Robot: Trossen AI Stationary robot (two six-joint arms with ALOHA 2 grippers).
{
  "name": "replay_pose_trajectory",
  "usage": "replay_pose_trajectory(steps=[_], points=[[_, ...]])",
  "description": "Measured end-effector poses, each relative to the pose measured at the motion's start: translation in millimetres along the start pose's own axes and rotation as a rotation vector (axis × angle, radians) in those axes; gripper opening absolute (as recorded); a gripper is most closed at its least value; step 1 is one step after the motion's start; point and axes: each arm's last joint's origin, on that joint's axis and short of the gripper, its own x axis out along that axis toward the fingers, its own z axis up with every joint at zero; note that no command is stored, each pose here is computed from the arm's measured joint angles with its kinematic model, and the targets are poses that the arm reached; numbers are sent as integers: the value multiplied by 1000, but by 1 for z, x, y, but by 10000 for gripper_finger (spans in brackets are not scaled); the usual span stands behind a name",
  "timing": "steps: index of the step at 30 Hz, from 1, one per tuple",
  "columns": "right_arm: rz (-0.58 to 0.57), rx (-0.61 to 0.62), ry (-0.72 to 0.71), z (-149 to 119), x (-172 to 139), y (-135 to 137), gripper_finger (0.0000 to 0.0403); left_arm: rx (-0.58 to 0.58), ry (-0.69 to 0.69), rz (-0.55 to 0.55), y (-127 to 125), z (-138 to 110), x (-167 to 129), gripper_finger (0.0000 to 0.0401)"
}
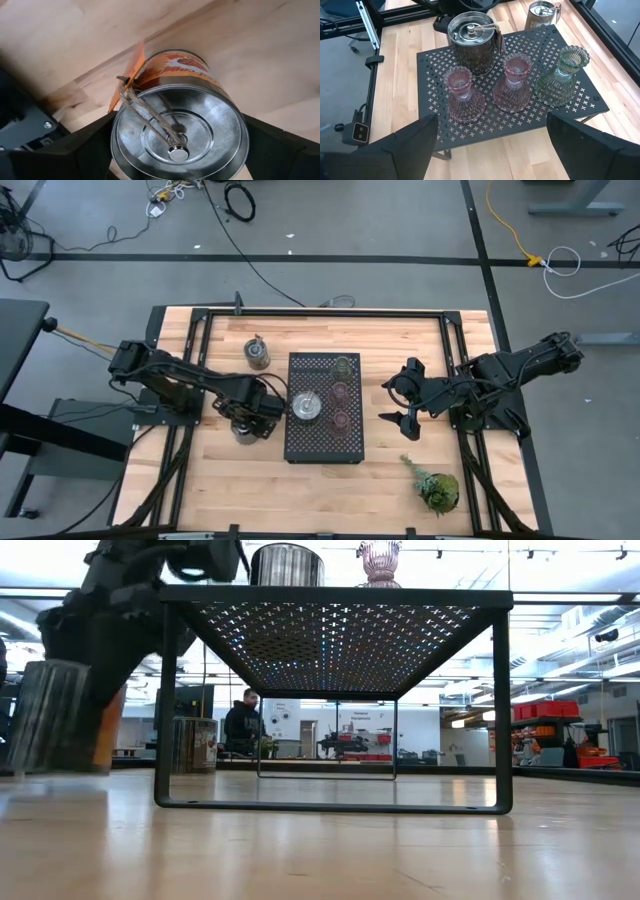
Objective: Pick & Place candle stick holders
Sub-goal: Put the bottom silver scented candle on the shelf aligned with the silver scented candle
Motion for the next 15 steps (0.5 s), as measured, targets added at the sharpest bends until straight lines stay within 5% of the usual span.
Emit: replay_pose_trajectory(steps=[15], points=[[3,-4,-12,1,0,0,369,46,-145,21,3,2,-107,358]])
